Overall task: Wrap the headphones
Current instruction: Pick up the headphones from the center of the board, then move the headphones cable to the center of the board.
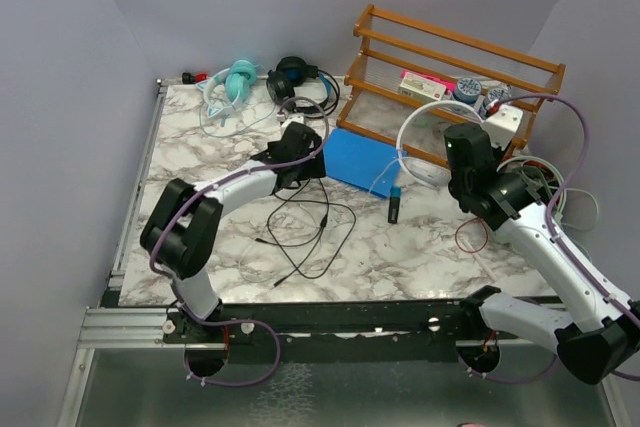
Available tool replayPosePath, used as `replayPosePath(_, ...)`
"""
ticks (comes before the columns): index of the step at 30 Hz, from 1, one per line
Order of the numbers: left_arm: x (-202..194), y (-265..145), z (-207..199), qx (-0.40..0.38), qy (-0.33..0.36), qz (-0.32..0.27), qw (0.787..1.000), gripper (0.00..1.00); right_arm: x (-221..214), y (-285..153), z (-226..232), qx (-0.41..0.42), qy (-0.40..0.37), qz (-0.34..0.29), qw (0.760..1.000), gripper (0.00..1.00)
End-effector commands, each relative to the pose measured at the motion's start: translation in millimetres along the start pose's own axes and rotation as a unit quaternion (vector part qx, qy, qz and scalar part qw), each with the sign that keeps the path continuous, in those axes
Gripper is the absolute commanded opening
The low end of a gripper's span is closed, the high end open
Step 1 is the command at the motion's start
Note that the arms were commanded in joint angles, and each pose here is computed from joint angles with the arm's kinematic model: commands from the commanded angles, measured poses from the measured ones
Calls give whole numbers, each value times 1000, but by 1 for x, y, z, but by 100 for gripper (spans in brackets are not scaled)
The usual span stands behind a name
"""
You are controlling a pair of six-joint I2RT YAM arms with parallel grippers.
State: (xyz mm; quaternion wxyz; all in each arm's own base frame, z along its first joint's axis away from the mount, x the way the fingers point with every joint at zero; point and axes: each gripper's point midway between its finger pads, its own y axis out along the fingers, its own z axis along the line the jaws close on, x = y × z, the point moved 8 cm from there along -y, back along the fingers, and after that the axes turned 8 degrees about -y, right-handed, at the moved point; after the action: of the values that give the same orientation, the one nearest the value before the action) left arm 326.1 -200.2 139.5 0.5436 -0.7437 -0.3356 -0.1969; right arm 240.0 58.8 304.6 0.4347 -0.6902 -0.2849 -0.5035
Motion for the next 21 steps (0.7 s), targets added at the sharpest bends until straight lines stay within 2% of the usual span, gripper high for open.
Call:
replayPosePath(1,-10,25,-14,59,55,11,997,87,-22,1,-7,-24,1,27,999,33)
replayPosePath(6,-19,48,-22,92,73,29,993,88,-37,2,1,8,13,48,999,32)
replayPosePath(10,-32,67,-18,109,70,47,990,77,-43,1,1,16,19,52,998,31)
replayPosePath(11,-35,70,-16,114,70,48,990,71,-43,1,0,15,20,50,998,31)
replayPosePath(14,-34,74,-7,156,71,32,985,43,-41,0,-4,9,23,43,999,31)
replayPosePath(16,-24,71,5,199,59,11,978,22,-40,-1,-8,1,25,36,999,31)
replayPosePath(17,-15,68,14,216,48,4,975,6,-38,-2,-10,-3,27,33,999,31)
replayPosePath(18,-3,64,22,231,31,-6,972,0,-37,-3,-12,-9,28,31,999,30)
replayPosePath(21,39,47,54,255,-32,-35,966,0,-32,-5,-19,-24,29,21,999,30)
